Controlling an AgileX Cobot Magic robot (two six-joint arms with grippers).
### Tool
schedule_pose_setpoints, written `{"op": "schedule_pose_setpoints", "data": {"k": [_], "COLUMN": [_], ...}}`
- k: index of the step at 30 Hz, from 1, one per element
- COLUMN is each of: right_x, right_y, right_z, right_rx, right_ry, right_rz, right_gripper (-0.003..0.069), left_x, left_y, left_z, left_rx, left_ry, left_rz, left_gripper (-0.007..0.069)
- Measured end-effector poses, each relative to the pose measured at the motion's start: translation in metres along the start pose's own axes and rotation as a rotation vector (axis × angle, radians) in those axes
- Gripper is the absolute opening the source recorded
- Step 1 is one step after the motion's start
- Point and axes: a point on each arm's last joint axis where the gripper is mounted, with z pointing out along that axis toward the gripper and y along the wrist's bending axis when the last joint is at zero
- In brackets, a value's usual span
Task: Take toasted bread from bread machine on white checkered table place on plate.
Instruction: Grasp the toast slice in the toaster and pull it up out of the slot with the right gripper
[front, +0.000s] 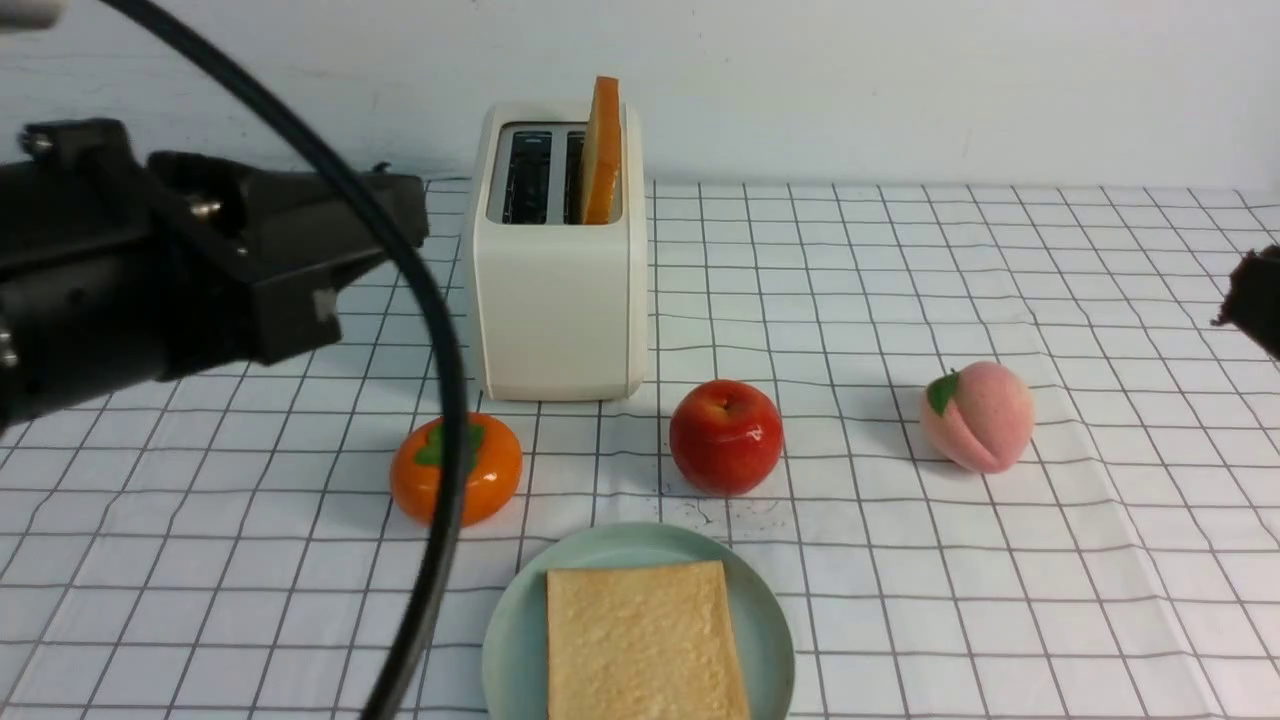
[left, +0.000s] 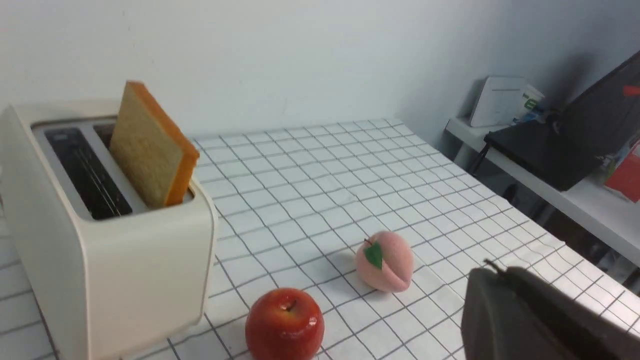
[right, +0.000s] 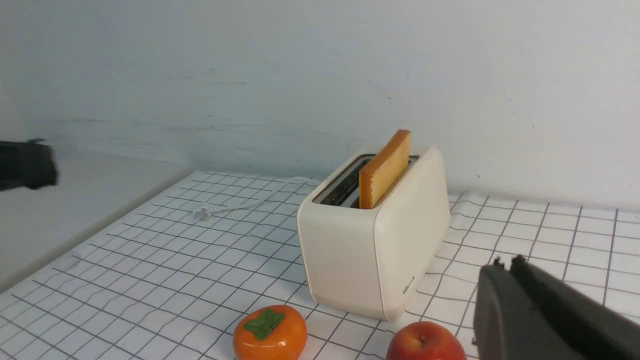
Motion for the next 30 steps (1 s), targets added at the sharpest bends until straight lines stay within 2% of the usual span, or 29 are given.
{"op": "schedule_pose_setpoints", "data": {"k": [3,5,11,15,21,24,28,29,30], "right_x": [-0.004,-0.013,-0.022,-0.017,-0.007,-0.001,0.009,0.01,0.016], "right_y": [-0.003,-0.006,-0.01,0.006,0.026,0.021,0.012,0.012,0.009], "right_z": [0.016,0.041,0.082,0.136,0.202,0.235,0.269,0.27,0.286], "right_rx": [-0.037,-0.108,-0.174,-0.233,-0.179,-0.072,-0.006,-0.006,-0.003], "right_ry": [0.05,0.117,0.189,0.247,0.231,0.206,0.204,0.204,0.213], "right_rz": [0.022,0.062,0.11,0.096,-0.027,-0.06,-0.067,-0.067,-0.066], "right_gripper": [0.0013,0.0013,0.0013,0.0013,0.0026,0.0071,0.019,0.0197,0.0272], "left_x": [-0.004,-0.009,-0.011,-0.002,0.019,0.035,0.041,0.041,0.041], "left_y": [-0.004,-0.009,-0.017,-0.023,-0.022,-0.018,-0.016,-0.016,-0.016], "left_z": [-0.011,-0.026,-0.049,-0.072,-0.085,-0.086,-0.084,-0.084,-0.084], "left_rx": [0.0,-0.001,0.01,0.021,0.007,-0.007,-0.014,-0.014,-0.016], "left_ry": [-0.029,-0.071,-0.126,-0.17,-0.163,-0.126,-0.107,-0.107,-0.107], "left_rz": [0.042,0.096,0.141,0.138,0.158,0.181,0.184,0.184,0.183], "left_gripper": [-0.0013,-0.0013,-0.0013,-0.0013,-0.0013,-0.0013,-0.0013,-0.0013,-0.0013]}}
